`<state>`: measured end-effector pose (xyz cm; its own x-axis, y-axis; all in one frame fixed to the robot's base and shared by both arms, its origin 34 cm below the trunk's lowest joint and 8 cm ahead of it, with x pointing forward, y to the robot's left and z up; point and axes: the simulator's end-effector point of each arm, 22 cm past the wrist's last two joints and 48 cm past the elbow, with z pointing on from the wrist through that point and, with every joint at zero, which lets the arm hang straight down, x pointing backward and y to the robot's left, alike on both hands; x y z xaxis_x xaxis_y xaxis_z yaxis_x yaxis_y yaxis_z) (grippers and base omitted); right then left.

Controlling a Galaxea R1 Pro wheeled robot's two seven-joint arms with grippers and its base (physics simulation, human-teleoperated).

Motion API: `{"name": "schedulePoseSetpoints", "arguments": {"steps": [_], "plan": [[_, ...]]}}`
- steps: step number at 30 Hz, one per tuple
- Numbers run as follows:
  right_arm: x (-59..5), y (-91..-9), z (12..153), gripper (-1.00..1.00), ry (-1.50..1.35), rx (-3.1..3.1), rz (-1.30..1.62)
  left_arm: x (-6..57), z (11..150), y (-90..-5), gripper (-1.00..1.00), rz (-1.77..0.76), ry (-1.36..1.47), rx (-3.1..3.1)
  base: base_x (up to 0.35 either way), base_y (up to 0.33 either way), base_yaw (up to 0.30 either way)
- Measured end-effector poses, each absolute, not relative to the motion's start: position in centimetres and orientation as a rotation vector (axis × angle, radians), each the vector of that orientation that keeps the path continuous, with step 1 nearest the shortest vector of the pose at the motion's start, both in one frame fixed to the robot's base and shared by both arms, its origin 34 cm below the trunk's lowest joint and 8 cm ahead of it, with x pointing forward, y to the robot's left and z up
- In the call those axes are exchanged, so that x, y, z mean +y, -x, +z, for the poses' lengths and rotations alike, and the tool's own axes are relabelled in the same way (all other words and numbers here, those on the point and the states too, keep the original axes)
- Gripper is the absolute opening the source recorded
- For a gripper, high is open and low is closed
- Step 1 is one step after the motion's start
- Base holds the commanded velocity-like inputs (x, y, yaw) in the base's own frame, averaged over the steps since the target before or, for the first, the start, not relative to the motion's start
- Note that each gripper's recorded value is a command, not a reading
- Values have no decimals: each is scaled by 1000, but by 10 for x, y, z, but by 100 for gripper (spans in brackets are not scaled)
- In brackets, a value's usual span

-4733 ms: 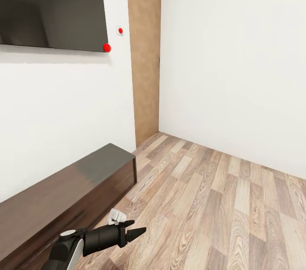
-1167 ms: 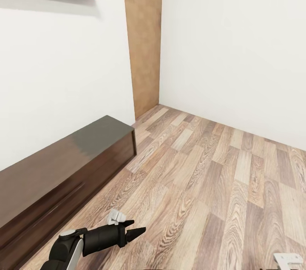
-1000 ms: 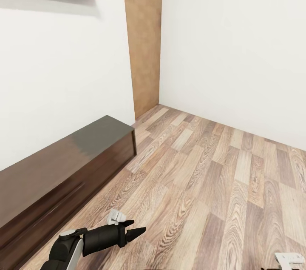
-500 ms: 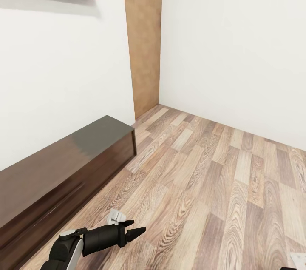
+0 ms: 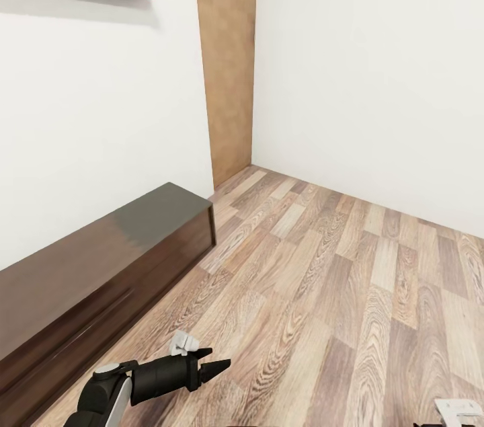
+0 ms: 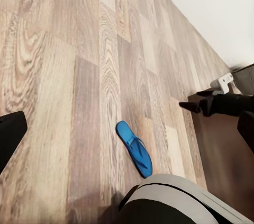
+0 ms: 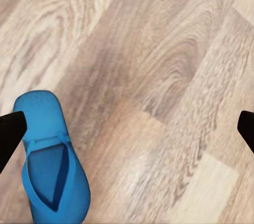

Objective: In the bedroom, move the book from the bed onto either nightstand, and place the two sandals side by side next to the bed.

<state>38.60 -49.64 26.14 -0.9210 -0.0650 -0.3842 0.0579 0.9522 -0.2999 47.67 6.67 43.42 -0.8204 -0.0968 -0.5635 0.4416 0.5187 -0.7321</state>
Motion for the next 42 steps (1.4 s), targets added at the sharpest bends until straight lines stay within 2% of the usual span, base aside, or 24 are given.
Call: {"name": "schedulePoseSetpoints", "arguments": {"steps": [42], "plan": [[-492,-350,218,100,37,2844,-421,67,378,-464,100,-1338,-199,2323,0,0,0]]}}
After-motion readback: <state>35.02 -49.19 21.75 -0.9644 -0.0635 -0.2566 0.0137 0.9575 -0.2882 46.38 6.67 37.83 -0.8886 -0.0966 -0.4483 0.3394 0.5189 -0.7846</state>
